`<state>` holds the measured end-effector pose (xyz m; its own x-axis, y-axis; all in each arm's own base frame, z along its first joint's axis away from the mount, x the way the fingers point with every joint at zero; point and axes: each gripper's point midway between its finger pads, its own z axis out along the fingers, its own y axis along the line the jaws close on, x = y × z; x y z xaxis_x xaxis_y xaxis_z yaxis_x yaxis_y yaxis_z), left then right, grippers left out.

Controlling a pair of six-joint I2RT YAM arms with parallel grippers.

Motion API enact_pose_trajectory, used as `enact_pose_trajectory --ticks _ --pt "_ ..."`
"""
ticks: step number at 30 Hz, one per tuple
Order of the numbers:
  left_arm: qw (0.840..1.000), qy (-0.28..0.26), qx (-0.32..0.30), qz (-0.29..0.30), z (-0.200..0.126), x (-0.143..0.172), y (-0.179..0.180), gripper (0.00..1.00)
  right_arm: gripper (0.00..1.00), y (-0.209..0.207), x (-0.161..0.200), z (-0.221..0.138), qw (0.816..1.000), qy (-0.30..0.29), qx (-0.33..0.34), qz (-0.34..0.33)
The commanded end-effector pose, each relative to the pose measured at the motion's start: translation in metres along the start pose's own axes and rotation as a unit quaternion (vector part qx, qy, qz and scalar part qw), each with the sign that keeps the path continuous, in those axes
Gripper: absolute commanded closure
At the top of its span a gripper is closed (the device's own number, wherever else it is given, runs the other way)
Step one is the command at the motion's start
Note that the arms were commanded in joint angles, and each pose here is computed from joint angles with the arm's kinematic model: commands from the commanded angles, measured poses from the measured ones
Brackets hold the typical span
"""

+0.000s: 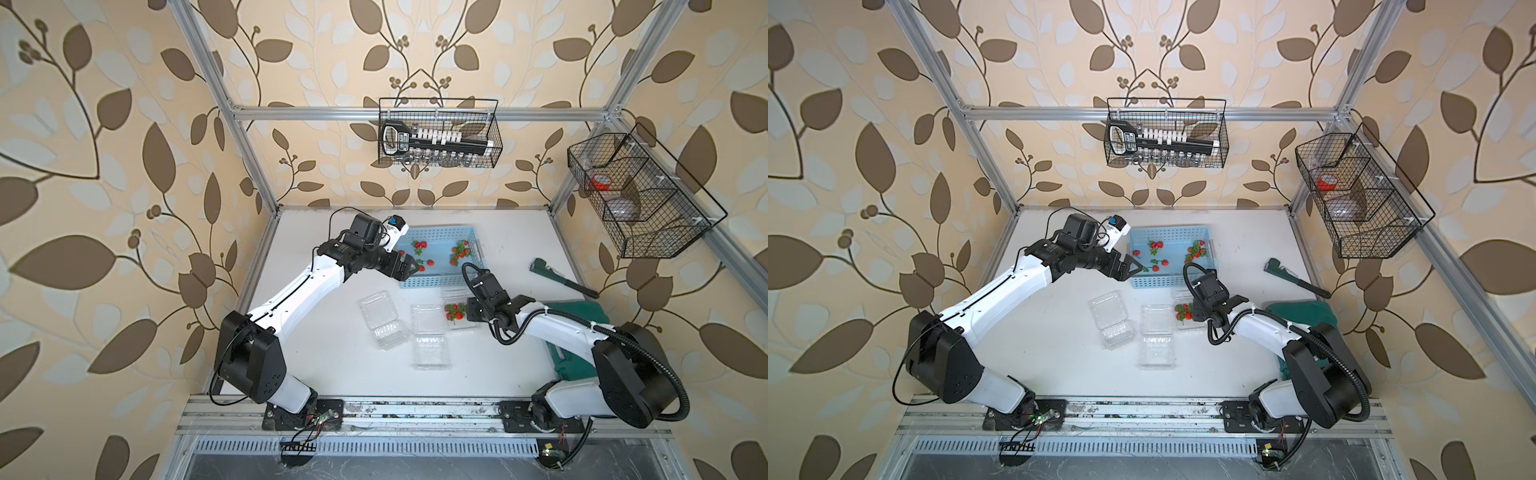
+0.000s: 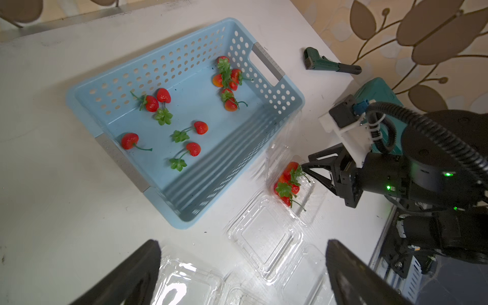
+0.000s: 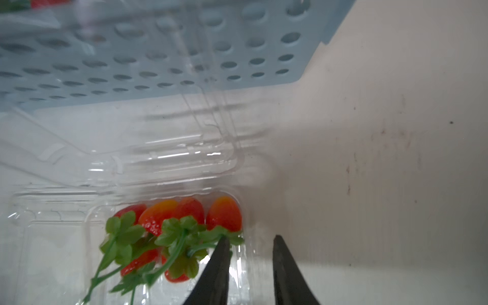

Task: Pack strawberries into containers
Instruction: Place the packing box at the center of the board, then close the packing box at the center of the board.

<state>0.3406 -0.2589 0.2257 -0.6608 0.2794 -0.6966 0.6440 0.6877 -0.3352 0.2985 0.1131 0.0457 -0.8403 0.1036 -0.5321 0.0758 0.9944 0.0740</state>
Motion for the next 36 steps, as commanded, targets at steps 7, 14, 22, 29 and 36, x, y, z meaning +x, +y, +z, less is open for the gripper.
enact_pose_trajectory --ticks 7,14,22,29,36 --pt "1.0 -0.007 0.016 0.003 0.027 -0.018 -0.016 0.01 0.65 -0.01 0.002 -0.038 0.996 -0.013 -0.056 0.066" --pt "0.998 0.034 -0.009 0.052 0.079 -0.016 -0.022 0.09 0.64 -0.025 0.018 -0.036 0.981 0.014 -0.127 0.146" --pt "0.997 0.036 0.021 0.059 0.116 -0.027 -0.033 0.11 0.63 -0.026 0.022 -0.038 0.976 0.023 -0.149 0.16" --pt "0.995 0.043 0.065 0.057 0.136 -0.027 -0.044 0.11 0.63 -0.025 0.033 -0.036 0.973 0.038 -0.154 0.167" --pt "0.992 0.048 0.103 0.058 0.143 -0.024 -0.059 0.11 0.63 -0.023 0.034 -0.033 0.972 0.044 -0.159 0.17"
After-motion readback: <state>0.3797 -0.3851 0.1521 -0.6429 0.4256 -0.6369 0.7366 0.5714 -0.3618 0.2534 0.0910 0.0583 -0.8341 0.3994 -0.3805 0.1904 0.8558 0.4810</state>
